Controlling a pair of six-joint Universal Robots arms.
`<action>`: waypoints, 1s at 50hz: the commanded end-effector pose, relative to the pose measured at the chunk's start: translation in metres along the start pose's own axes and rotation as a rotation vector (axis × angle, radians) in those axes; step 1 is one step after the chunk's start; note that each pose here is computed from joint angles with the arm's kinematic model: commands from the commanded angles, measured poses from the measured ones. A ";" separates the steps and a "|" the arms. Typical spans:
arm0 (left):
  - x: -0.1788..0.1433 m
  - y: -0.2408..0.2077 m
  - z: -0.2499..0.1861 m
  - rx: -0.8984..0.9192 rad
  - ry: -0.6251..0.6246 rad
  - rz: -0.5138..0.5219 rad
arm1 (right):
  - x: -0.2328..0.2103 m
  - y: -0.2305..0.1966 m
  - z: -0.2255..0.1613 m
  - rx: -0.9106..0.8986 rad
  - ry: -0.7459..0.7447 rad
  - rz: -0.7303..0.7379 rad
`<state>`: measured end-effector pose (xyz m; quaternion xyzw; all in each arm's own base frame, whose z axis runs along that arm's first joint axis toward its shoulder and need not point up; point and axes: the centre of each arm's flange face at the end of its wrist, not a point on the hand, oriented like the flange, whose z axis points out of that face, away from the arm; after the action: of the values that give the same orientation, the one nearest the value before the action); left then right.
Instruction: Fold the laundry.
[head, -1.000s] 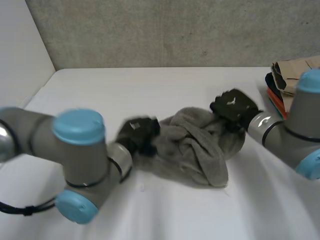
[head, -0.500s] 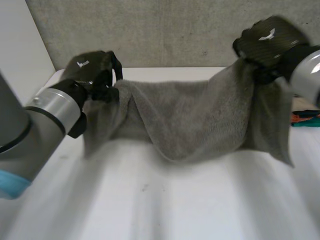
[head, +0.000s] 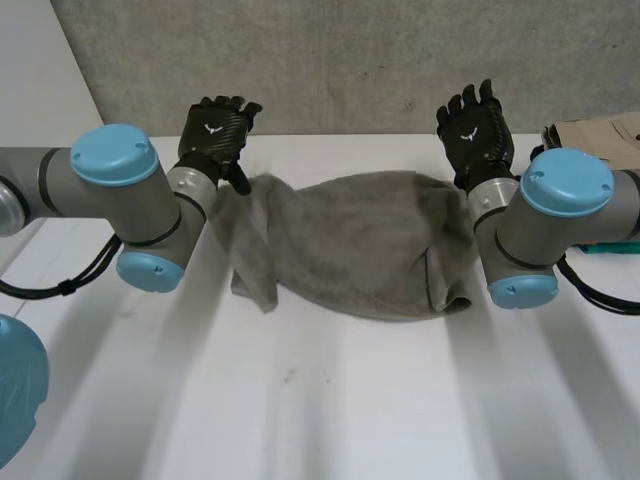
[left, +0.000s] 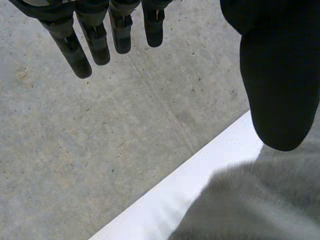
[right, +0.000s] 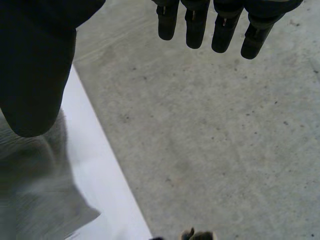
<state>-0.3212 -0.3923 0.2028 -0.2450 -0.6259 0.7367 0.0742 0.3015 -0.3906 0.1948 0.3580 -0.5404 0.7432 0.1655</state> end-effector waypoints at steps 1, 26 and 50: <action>-0.003 -0.027 -0.045 -0.047 0.015 0.000 | 0.020 -0.016 -0.045 -0.102 -0.109 0.004; 0.041 0.068 -0.119 -0.341 0.285 0.352 | -0.038 0.017 -0.116 -0.194 -0.505 0.111; 0.052 0.080 -0.098 -0.260 0.407 0.313 | -0.047 0.027 -0.116 -0.219 -0.513 0.114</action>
<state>-0.3038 -0.2999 0.1061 -0.4859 -0.6430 0.5900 0.0480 0.2776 -0.2929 0.1278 0.4813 -0.6553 0.5817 0.0225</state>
